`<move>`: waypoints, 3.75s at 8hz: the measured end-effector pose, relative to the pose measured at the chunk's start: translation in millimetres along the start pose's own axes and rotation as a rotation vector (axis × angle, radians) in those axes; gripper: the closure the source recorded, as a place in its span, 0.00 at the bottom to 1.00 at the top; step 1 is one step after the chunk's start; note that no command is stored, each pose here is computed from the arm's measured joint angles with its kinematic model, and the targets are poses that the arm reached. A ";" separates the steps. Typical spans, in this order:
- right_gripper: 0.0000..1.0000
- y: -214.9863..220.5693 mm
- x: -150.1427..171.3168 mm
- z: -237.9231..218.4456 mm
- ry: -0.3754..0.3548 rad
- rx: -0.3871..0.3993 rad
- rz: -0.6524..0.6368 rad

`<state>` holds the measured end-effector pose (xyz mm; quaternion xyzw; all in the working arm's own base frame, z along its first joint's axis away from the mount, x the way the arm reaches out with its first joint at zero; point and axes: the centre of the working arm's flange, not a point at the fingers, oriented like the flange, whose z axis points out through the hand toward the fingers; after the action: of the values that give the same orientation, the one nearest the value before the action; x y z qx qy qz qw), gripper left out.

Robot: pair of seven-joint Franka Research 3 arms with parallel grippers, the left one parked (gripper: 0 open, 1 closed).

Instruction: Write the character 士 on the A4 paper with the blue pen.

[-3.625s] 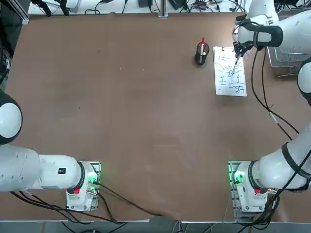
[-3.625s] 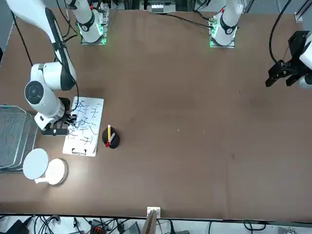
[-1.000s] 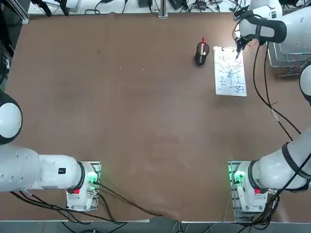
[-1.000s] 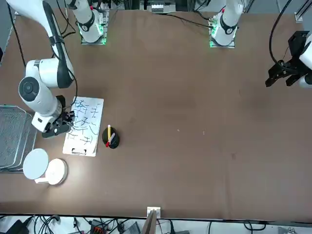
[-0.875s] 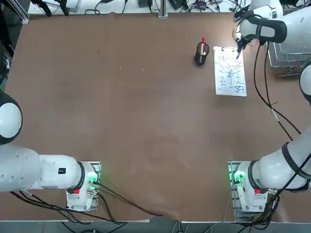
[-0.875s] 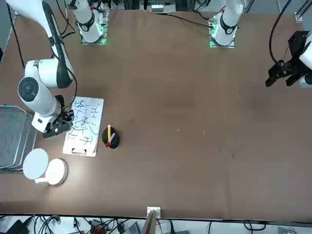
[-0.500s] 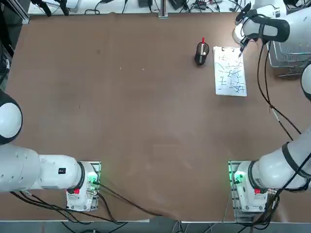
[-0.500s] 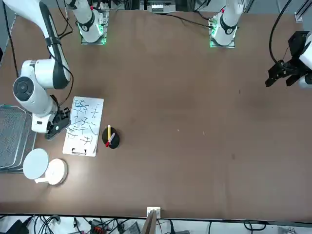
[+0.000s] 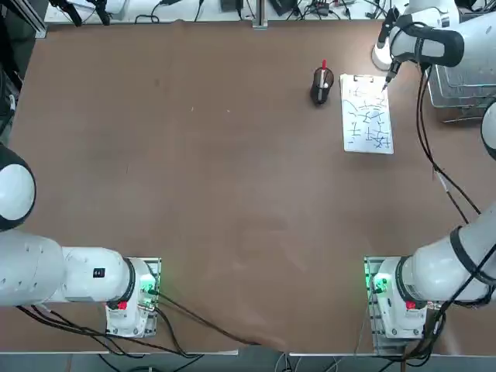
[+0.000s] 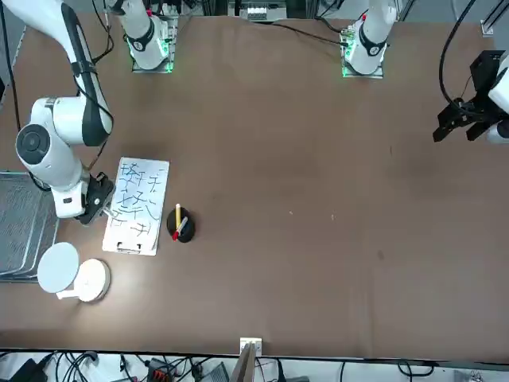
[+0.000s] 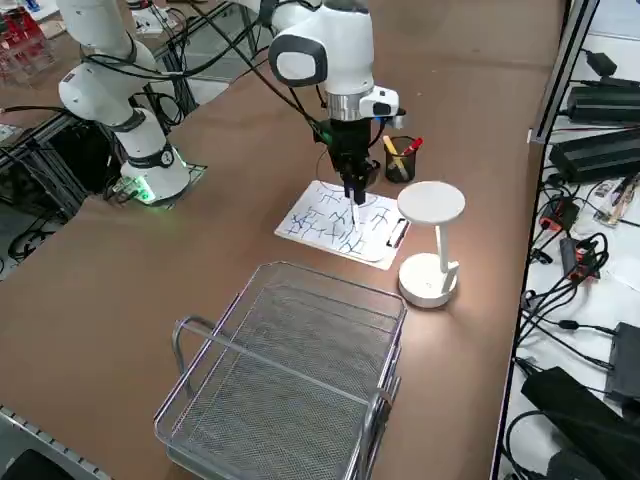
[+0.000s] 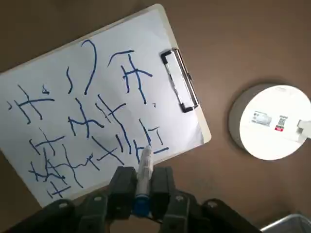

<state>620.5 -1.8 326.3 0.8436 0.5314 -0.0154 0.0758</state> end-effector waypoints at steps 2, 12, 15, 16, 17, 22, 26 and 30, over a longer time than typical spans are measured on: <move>0.79 -0.9 -0.3 2.5 -0.001 0.004 -0.144; 0.79 -17.2 -10.7 36.1 0.032 -0.034 -0.326; 0.79 -19.5 -11.4 37.7 0.032 -0.032 -0.327; 0.79 -20.5 -11.8 37.7 0.032 -0.031 -0.327; 0.79 -22.1 -12.2 37.8 0.032 -0.029 -0.328; 0.79 -41.8 -17.5 37.0 0.039 -0.031 -0.336; 0.79 -48.1 -20.3 36.7 0.042 -0.034 -0.334; 0.79 -50.3 -21.1 36.3 0.041 -0.033 -0.333</move>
<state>568.2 -4.6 287.0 0.7426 0.6655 -0.0017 0.0751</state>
